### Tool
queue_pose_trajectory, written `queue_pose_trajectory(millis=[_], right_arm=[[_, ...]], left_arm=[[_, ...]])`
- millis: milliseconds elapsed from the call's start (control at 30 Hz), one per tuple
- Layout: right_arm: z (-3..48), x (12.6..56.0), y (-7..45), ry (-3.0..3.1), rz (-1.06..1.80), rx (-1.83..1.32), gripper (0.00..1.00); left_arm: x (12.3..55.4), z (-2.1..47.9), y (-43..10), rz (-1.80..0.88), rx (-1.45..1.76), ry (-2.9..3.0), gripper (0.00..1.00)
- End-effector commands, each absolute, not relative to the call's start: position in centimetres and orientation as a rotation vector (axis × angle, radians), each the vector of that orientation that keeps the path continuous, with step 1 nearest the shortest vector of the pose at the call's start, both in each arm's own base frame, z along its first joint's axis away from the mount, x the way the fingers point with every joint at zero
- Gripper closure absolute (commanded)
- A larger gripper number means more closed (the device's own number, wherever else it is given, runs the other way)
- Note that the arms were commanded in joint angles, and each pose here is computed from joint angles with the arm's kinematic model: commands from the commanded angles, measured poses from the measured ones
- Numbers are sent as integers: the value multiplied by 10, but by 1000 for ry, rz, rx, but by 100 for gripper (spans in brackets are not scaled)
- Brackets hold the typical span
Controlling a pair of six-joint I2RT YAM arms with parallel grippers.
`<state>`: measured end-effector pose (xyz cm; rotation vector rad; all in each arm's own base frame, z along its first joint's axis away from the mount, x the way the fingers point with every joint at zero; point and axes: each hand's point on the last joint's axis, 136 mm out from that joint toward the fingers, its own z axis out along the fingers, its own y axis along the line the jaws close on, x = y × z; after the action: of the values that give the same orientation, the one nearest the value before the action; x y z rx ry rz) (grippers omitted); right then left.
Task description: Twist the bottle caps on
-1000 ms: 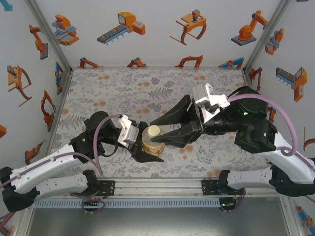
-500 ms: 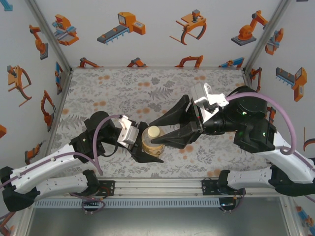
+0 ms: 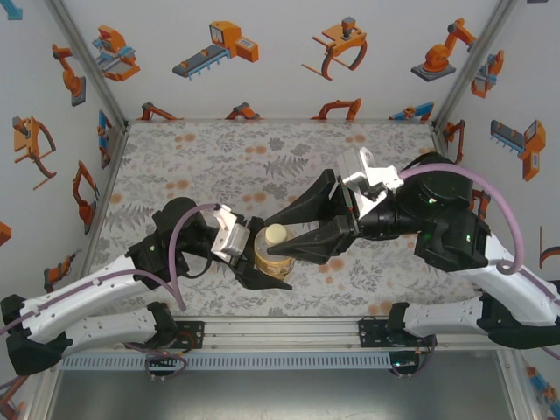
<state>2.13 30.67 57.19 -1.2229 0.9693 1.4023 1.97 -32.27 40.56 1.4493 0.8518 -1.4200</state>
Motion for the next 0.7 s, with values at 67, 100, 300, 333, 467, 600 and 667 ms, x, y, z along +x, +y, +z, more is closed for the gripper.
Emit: queue_pose_trajectory(millis=[67, 100, 300, 333, 467, 600, 667], right_arm=[[579, 19, 300, 961, 1411, -1212, 57], [580, 19, 300, 962, 1407, -1210, 60], [573, 27, 299, 1005, 1353, -1195, 79], [571, 31, 300, 1020, 1335, -1187, 85], [565, 50, 297, 1087, 1239, -1112, 100], [552, 86, 293, 1207, 1098, -959, 100], [545, 107, 293, 1270, 1035, -854, 100]], left_arm=[[18, 422, -321, -1436, 1422, 809, 100], [18, 423, -320, -1436, 1421, 810, 100], [18, 423, -321, -1438, 1423, 809, 100], [18, 423, -322, -1436, 1421, 812, 100], [35, 415, -327, -1357, 1377, 905, 100], [80, 403, -333, -1160, 1224, 1114, 100], [100, 398, -335, -1086, 1148, 1176, 100]])
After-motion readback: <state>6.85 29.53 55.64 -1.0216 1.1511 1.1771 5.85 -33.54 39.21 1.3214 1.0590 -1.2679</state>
